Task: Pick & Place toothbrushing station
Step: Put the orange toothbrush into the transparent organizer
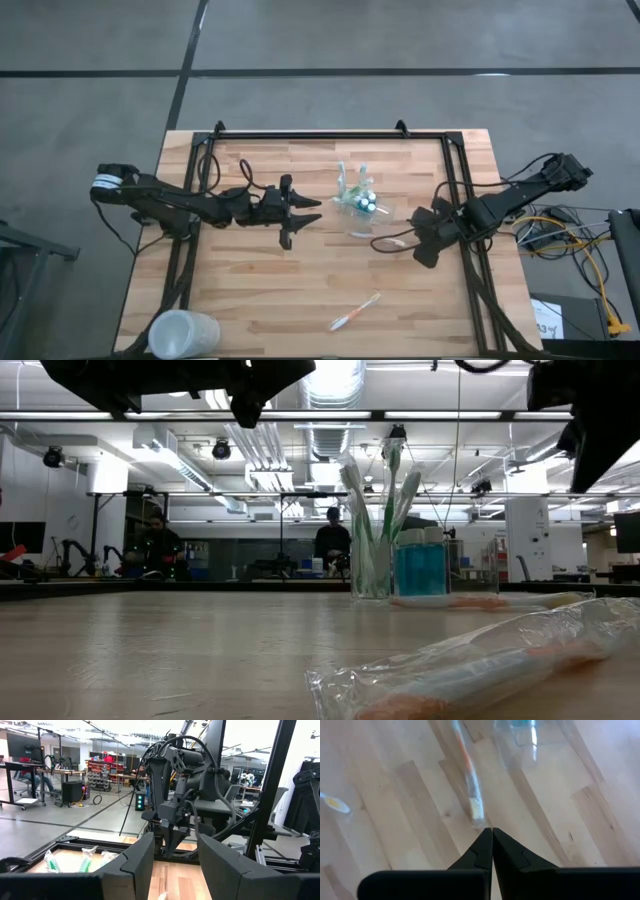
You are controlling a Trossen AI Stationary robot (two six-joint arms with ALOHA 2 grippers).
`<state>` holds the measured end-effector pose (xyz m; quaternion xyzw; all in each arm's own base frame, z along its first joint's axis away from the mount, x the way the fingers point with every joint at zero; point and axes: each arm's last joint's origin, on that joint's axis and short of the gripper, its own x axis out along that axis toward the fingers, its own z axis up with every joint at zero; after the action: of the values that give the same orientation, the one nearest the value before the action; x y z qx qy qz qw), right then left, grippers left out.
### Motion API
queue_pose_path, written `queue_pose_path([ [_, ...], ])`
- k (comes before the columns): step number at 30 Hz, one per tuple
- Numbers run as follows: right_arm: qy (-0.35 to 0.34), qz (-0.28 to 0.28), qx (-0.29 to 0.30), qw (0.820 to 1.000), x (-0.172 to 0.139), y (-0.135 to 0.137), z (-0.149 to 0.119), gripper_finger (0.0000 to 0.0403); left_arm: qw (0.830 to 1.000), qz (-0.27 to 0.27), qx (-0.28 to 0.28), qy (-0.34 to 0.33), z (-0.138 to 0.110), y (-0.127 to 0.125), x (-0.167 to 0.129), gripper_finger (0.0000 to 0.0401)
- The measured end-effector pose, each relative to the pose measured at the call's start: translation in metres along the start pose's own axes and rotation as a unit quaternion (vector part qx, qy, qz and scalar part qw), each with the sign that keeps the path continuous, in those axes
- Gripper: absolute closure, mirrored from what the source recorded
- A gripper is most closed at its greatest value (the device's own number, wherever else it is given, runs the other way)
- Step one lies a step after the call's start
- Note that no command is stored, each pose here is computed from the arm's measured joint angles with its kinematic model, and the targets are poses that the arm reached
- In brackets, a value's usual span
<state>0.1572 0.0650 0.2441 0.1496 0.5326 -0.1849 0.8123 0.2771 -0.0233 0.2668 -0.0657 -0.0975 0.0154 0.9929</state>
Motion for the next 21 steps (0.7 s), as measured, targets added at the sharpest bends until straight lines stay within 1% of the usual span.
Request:
queue_pose_path([
  [3, 0.004, -0.006, 0.008, 1.0, 0.0, -0.0012, -0.0009, 0.0394, 1.0, 0.0, 0.0, 0.0, 0.0001, 0.0, 0.0, 0.0245],
  [6, 0.004, -0.005, -0.002, 1.0, 0.0002, -0.0008, -0.0007, 0.0394, 1.0, 0.0, 0.0, 0.0, 0.0, -0.0001, 0.0, 0.0245],
  [11, -0.012, 0.014, -0.01, 1.0, 0.0002, 0.0032, 0.0024, 0.0394, 1.0, 0.0, 0.0, 0.001, -0.0002, 0.0, 0.0, 0.0245],
  [15, -0.014, 0.007, 0.0, 1.0, 0.0023, 0.0024, 0.0016, 0.0392, 1.0, 0.0, 0.001, 0.003, -0.0006, 0.0001, 0.0, 0.0245],
  [18, -0.017, 0.0, 0.013, 1.0, 0.004, 0.0016, 0.0008, 0.0375, 1.0, 0.0, 0.0, 0.003, -0.0006, 0.0, 0.0, 0.0245],
  [21, -0.015, -0.003, 0.013, 1.0, 0.0081, 0.0008, -0.0014, 0.0345, 1.0, 0.0, 0.001, 0.003, -0.0006, 0.0, 0.0, 0.0245],
])
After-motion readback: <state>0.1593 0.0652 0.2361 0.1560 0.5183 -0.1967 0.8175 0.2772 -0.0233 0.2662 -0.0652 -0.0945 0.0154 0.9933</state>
